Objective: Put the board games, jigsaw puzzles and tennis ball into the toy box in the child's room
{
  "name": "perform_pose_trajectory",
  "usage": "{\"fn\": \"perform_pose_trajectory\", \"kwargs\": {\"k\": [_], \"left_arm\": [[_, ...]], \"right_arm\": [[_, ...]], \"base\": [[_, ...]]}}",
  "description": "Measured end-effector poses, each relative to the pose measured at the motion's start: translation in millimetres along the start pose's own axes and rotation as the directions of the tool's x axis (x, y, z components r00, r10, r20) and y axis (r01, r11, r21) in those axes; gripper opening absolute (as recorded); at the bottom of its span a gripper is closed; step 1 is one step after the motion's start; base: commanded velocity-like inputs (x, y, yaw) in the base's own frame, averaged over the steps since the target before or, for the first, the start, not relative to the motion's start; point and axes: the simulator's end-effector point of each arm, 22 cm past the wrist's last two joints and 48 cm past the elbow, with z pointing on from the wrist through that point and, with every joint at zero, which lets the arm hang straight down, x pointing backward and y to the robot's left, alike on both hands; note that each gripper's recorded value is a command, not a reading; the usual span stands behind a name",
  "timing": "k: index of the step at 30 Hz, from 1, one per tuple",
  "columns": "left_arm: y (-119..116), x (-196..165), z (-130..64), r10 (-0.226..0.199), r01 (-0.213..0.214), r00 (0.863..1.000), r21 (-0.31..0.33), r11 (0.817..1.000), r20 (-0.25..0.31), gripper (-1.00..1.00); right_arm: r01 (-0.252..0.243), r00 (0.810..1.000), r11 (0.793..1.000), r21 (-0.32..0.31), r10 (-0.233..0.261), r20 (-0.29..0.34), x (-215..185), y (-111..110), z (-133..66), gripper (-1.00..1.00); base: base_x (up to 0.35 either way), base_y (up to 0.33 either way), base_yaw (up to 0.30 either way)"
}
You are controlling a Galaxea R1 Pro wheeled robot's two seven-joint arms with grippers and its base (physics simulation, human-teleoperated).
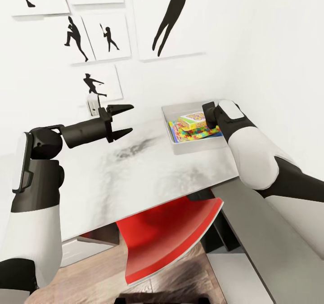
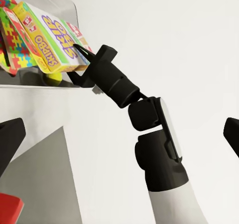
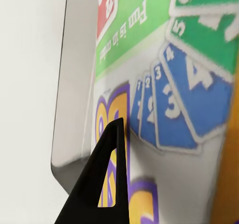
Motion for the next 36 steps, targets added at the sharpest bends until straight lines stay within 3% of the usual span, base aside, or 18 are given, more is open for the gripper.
{"fn": "perform_pose_trajectory", "kwargs": {"k": [17,32,33,36], "left_arm": [[0.7,-0.5,1.0,0.000,0.000,1.000,0.000,1.000,0.000,1.00],[0.3,-0.3,1.5,0.001,-0.001,1.000,0.000,1.000,-0.001,1.00],[0.3,-0.2,1.5,0.000,0.000,1.000,0.001,1.000,-0.001,1.00],[0.5,-0.1,1.6,0.000,0.000,1.000,0.000,1.000,-0.001,1.00]], "right_arm": [[-0.028,0.998,1.000,-0.010,0.028,0.055,-11.6,4.3,-0.3,-1.00],[-0.030,0.998,0.999,-0.015,0.030,0.050,-8.1,7.1,-1.0,-1.00],[-0.029,0.998,0.999,-0.015,0.030,0.049,-8.0,7.1,-1.0,1.00],[-0.027,0.999,1.000,-0.016,0.028,0.046,-7.4,7.3,-1.0,1.00]], "base": [[0.000,0.000,0.002],[0.000,0.000,0.000],[0.000,0.000,0.000],[0.000,0.000,0.000]]}}
